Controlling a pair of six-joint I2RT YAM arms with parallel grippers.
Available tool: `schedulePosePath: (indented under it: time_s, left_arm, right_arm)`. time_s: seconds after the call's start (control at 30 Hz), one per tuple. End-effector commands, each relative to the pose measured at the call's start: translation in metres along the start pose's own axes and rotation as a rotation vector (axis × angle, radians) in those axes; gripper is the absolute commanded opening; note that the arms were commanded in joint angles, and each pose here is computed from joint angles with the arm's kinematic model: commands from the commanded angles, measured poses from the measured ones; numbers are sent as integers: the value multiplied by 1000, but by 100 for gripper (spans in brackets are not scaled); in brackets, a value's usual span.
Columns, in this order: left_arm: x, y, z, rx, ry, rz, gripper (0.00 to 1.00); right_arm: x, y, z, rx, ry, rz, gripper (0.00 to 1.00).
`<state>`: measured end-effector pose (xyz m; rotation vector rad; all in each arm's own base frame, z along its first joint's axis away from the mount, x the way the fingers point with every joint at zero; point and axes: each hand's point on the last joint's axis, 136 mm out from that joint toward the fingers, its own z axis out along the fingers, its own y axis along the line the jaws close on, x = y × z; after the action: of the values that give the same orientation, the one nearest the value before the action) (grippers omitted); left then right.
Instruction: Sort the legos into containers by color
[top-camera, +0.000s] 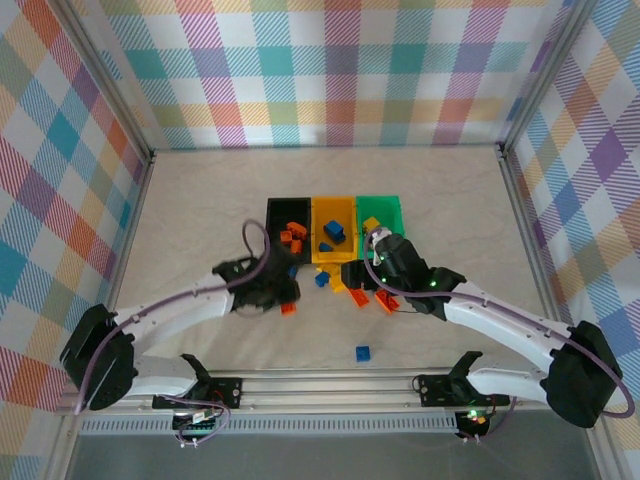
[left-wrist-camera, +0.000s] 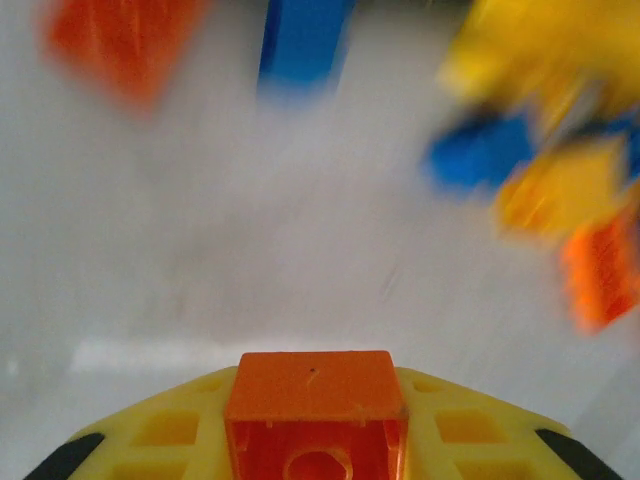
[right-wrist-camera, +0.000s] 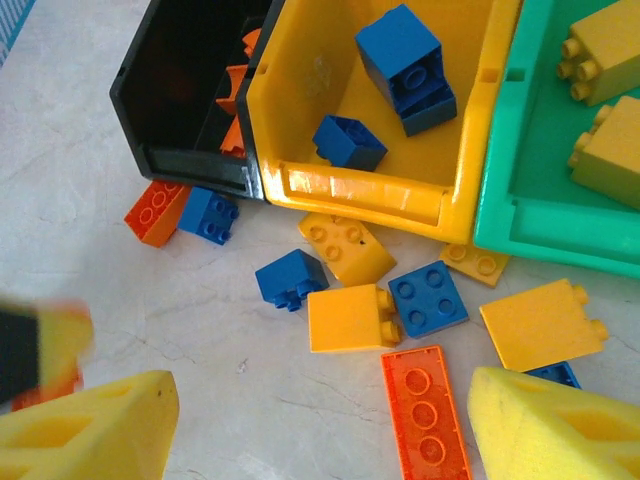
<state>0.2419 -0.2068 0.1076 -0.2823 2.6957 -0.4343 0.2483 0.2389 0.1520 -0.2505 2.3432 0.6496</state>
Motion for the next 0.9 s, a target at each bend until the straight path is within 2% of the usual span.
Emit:
schedulePosePath:
  time_s: [0.0,0.13,0.23,0.47,0.6,0.7,0.87]
  left_arm:
    - [-64,-14,-5,-45,-167,85,27]
    - [-118,-17,7,-125,-268,77,24]
    - [-148,-13,23,-177,-291,51,24]
    - [-180,-8,60,-259,-279,26,26]
    - [-183,-12,69,-261,-259,32,51]
    - [-188,-21,61,-224,-272,25,72]
    - [-192,-46,23,-101,-308,18,87]
  right_arm:
    - [2,-9,-3,23,-8,31,77]
    - [4,-12,-4,27,-9,47,77]
    - [5,-14,-7,30,-10,52,77]
    - [4,-19,-16,40,-18,54,78]
    - [8,-22,-20,42,-12,64,79]
    - [13,-25,-21,51,1,70,81]
    - [19,-29,-22,59,18,81,81]
